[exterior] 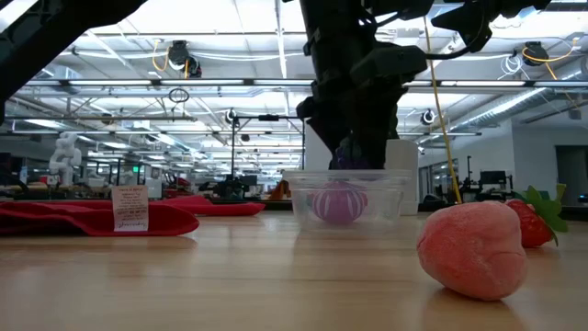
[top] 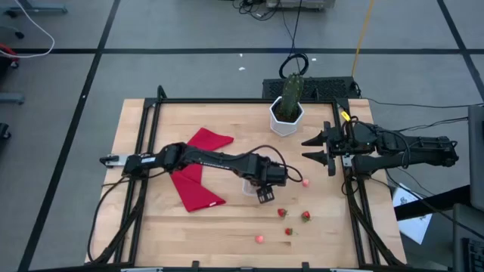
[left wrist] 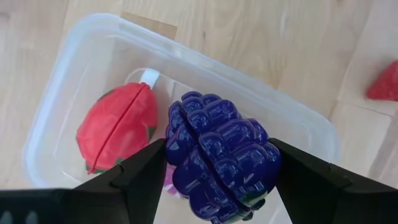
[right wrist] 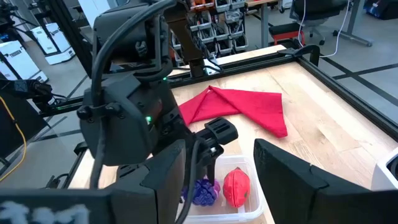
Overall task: Pick and placing Produce into tupperware
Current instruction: Put the blue grapes into the transparent bin
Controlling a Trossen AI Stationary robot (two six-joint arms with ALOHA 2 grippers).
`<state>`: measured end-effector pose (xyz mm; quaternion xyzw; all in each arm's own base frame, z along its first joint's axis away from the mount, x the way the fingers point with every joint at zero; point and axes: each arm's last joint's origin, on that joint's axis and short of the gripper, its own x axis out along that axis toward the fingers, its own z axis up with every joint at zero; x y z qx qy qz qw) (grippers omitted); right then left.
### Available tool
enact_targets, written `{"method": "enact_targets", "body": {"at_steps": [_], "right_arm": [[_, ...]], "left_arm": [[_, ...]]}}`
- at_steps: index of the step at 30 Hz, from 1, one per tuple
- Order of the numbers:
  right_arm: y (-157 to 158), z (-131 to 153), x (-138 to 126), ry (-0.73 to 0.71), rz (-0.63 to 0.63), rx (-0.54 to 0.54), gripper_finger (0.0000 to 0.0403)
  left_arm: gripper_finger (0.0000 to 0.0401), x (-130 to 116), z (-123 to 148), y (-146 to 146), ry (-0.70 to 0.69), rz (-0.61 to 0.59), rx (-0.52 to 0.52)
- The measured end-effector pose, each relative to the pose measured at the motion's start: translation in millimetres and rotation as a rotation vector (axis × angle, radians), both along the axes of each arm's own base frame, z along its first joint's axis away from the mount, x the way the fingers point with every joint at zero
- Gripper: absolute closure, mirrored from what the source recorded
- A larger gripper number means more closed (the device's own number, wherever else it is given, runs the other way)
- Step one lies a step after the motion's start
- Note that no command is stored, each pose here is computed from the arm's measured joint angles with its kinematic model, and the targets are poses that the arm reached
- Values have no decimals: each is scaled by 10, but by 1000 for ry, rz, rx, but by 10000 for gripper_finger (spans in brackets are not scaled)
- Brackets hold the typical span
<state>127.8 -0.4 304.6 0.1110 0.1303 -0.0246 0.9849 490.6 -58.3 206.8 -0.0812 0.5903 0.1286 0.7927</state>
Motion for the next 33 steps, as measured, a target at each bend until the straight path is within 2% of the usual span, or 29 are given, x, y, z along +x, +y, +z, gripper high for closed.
{"method": "enact_targets", "body": {"at_steps": [11,28,33], "right_arm": [[0,0,-1,0,0,0,218],[0,0,0,0,0,0,218],[0,0,0,0,0,0,218]], "left_arm": [[130,-5,-3,-6,12,-27,-37],[129,-7,-8,176,37,-14,-58],[107,-3,-9,227,37,-1,-64]]}}
